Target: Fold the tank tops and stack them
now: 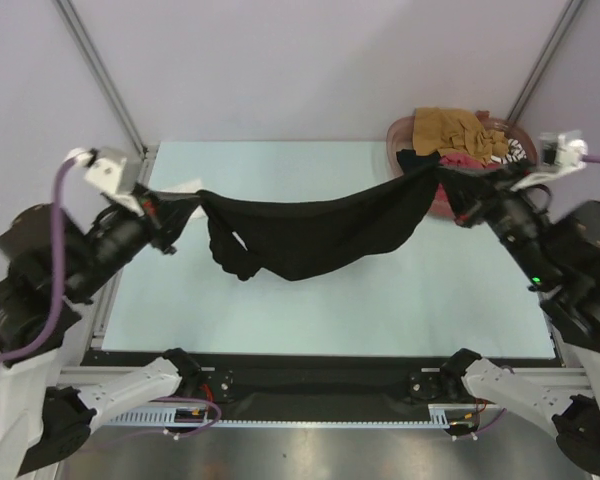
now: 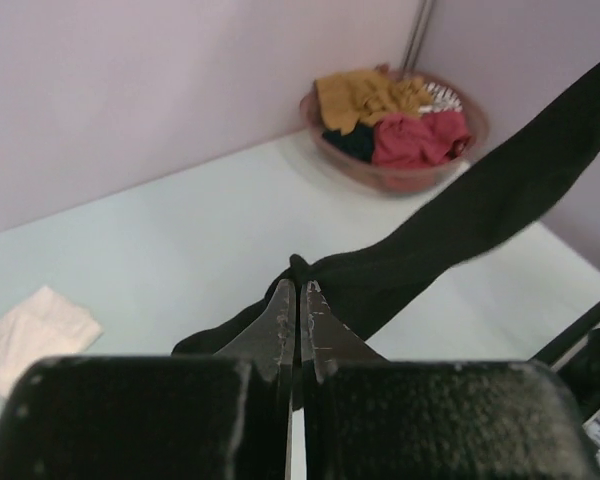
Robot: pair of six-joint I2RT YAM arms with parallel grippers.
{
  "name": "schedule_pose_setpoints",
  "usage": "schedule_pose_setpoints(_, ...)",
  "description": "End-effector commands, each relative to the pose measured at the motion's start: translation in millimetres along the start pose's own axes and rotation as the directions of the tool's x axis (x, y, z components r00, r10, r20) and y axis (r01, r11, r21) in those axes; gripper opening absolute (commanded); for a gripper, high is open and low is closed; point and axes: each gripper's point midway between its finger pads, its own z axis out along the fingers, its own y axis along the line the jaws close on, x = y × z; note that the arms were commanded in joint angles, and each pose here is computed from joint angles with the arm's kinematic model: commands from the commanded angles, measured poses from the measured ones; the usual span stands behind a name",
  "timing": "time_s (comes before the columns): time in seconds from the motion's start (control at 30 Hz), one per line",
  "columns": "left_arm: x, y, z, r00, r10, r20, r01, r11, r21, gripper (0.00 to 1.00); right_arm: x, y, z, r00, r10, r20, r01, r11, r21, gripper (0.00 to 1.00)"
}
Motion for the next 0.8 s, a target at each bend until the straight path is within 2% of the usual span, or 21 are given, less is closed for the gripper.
schedule_pose_setpoints(0.0, -36, -12, -41, 0.989, -0.053, 0.141, 0.041, 0.995, 0.087, 0.0, -44, 17, -42, 0.994, -0.02, 0.105, 0.032, 0.993, -0.113, 0.0)
schedule_pose_setpoints(0.13, -44, -17, -58, 0.981, -0.079, 0.178, 0.057, 0.991, 0.124, 0.0, -55, 18, -63, 0.993, -0.008, 0.114, 0.023, 0.992, -0.126, 0.0)
schedule_pose_setpoints(0.27, -39, -34, -48, 0.983, -0.118, 0.141, 0.087, 0.974, 0.208, 0.0, -47, 16, -57, 0.997, -0.008, 0.081, 0.017, 0.993, -0.113, 0.0)
schedule_pose_setpoints(0.37, -30, -33, -30, 0.985, -0.126, 0.117, 0.102, 0.976, 0.19, 0.0, -38, 11, -46, 0.998, -0.008, 0.062, 0.013, 0.997, -0.08, 0.0)
schedule_pose_setpoints(0.5, -8, -17, 6, 0.99, -0.116, 0.074, 0.11, 0.991, 0.083, 0.0, -6, -3, -7, 0.999, -0.034, -0.009, 0.034, 0.999, 0.008, 0.0)
schedule_pose_setpoints(0.6, 6, -3, 34, 0.994, -0.097, 0.056, 0.098, 0.995, -0.009, 0.0, 7, -11, 21, 0.999, -0.044, -0.019, 0.045, 0.997, 0.055, 0.0)
schedule_pose_setpoints(0.67, 16, 9, 56, 0.996, -0.087, 0.032, 0.089, 0.993, -0.071, 0.0, 21, -12, 48, 0.998, -0.037, -0.044, 0.039, 0.998, 0.054, 0.0)
schedule_pose_setpoints(0.73, 11, 10, 71, 0.995, -0.091, 0.042, 0.093, 0.995, -0.047, 0.0, 22, -26, 71, 0.999, 0.0, -0.045, 0.003, 0.997, 0.077, 0.0)
schedule_pose_setpoints(0.77, 4, 21, 75, 0.994, -0.093, 0.062, 0.098, 0.993, -0.072, 0.0, 22, -23, 78, 0.999, 0.018, -0.051, -0.016, 0.999, 0.037, 0.0)
